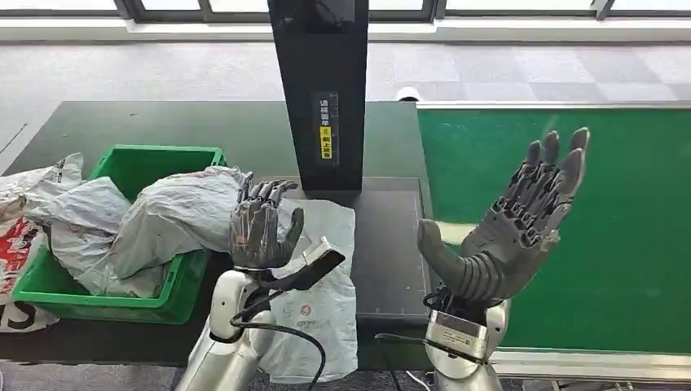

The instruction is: Moved the parcel from conveyor to table for the left to box.

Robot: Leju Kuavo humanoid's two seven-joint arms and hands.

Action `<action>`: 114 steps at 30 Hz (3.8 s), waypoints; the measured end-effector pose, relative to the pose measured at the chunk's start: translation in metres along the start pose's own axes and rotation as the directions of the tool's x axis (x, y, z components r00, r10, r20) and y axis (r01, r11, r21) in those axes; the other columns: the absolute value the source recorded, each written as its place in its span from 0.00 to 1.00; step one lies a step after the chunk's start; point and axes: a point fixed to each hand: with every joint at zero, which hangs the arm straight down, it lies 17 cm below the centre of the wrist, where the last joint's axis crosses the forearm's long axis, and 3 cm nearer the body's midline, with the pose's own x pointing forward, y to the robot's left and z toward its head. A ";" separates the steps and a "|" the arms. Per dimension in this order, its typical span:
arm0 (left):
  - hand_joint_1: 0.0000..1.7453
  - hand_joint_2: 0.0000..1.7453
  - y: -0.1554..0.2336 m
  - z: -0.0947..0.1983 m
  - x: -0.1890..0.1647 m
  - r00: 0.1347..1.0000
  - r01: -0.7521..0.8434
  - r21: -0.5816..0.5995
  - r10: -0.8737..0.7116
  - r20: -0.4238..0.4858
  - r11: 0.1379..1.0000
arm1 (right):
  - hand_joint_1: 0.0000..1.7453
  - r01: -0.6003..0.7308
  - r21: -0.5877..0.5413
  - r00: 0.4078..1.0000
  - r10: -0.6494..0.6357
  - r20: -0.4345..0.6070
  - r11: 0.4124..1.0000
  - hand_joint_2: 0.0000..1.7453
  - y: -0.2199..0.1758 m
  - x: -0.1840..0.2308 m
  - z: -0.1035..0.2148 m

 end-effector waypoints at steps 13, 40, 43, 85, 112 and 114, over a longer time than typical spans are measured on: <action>0.00 1.00 -0.143 0.080 0.012 0.993 -0.113 -0.496 0.088 -0.072 0.861 | 0.00 0.004 0.008 1.000 -0.004 -0.013 1.000 1.00 0.003 -0.004 0.003; 1.00 1.00 -0.178 0.100 0.020 1.000 0.029 -0.650 -0.030 0.010 0.760 | 0.00 0.003 0.014 1.000 -0.003 -0.017 1.000 1.00 0.005 -0.005 0.005; 1.00 1.00 -0.179 0.101 0.020 0.999 0.036 -0.654 -0.036 0.014 0.755 | 0.00 0.003 0.013 1.000 -0.003 -0.017 1.000 1.00 0.005 -0.005 0.005; 1.00 1.00 0.133 -0.027 0.044 0.971 0.167 0.338 -0.215 0.109 0.926 | 0.00 -0.006 0.020 1.000 0.006 -0.026 1.000 1.00 0.005 -0.009 0.008; 1.00 1.00 0.147 -0.025 0.044 0.968 0.171 0.368 -0.225 0.108 0.914 | 0.00 -0.006 0.021 1.000 0.006 -0.026 1.000 1.00 0.005 -0.009 0.008; 1.00 1.00 0.147 -0.025 0.044 0.968 0.171 0.368 -0.225 0.108 0.914 | 0.00 -0.006 0.021 1.000 0.006 -0.026 1.000 1.00 0.005 -0.009 0.008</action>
